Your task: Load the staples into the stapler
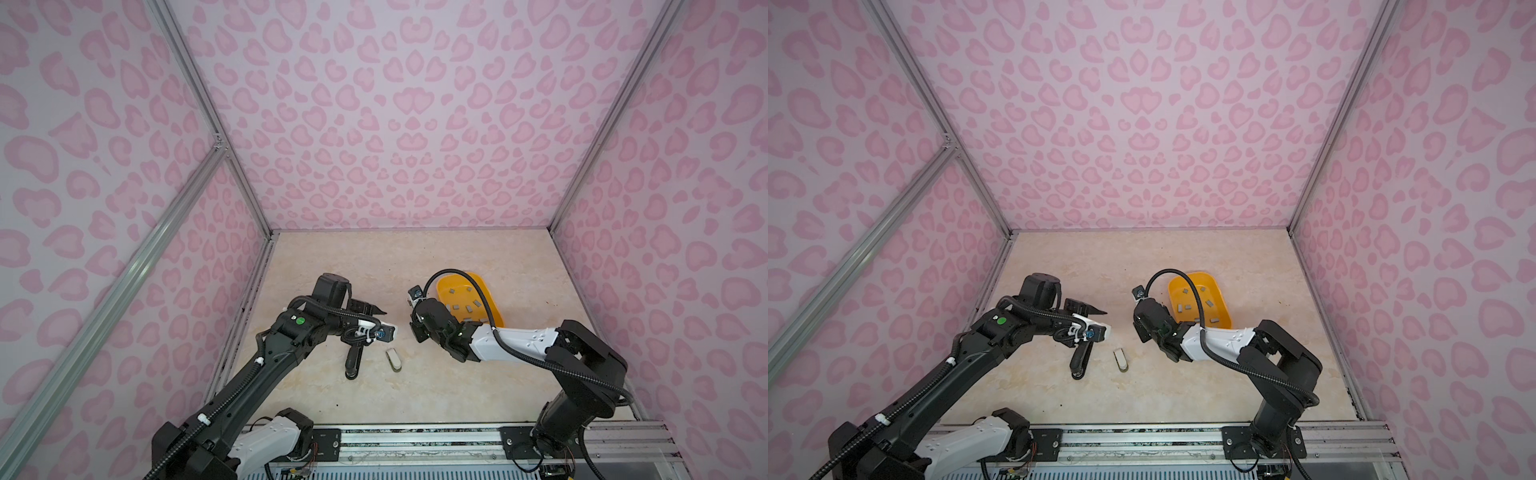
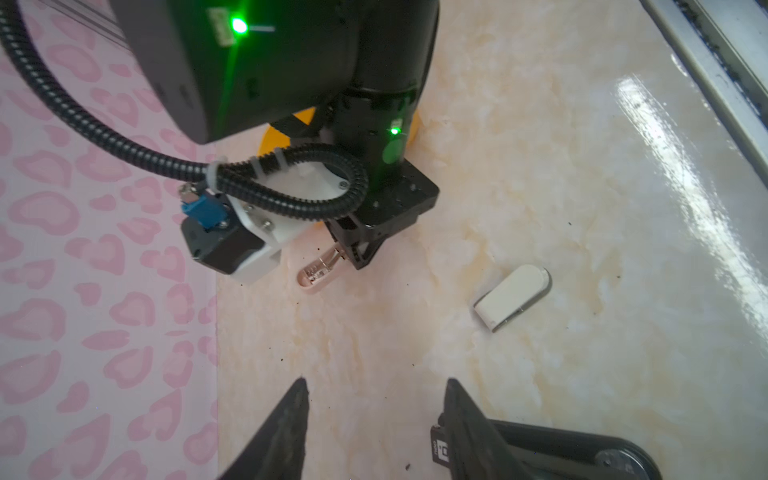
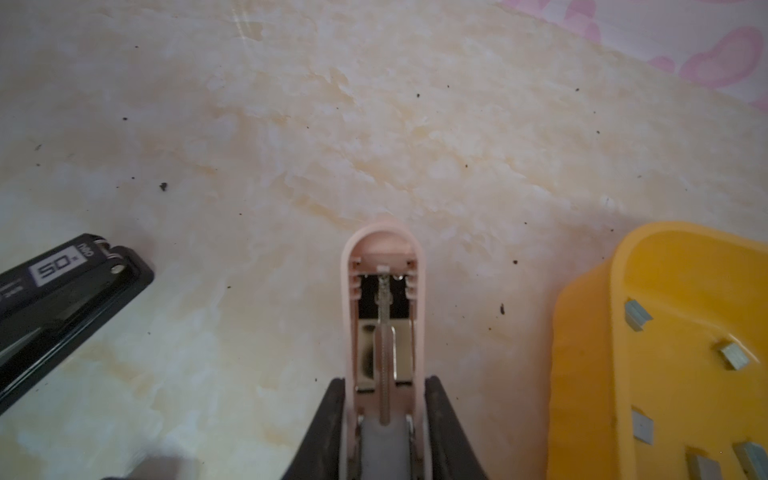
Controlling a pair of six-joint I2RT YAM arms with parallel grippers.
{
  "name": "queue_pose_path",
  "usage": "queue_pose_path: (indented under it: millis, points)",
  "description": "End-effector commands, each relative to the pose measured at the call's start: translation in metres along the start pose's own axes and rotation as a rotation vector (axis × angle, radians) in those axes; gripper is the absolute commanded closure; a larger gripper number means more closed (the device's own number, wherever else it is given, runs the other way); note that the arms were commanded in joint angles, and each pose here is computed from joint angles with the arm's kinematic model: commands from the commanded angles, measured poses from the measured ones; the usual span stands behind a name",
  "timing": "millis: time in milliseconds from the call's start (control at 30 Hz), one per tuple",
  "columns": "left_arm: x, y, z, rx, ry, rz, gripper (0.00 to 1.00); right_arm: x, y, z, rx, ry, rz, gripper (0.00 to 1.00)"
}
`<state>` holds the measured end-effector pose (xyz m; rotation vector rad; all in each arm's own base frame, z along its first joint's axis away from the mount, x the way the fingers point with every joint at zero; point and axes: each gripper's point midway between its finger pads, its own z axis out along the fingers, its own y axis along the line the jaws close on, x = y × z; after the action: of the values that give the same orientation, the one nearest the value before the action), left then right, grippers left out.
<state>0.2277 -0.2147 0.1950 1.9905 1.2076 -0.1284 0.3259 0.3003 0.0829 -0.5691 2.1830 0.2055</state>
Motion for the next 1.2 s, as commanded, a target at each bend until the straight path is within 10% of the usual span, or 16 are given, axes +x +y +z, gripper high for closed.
queue_pose_path:
  millis: [0,567,1167]
  points:
    - [0.012,-0.028,0.016,0.131,0.097,0.065,0.48,0.008,-0.004,0.006,0.001,0.039,0.052,1.0]
    - [-0.004,-0.079,0.062,0.365,0.131,0.175,0.53,0.037,-0.002,0.045,0.043,0.01,0.002,1.0]
    - [-0.004,-0.096,0.082,0.448,0.177,0.219,0.52,0.023,0.005,0.03,-0.007,-0.041,0.016,0.52]
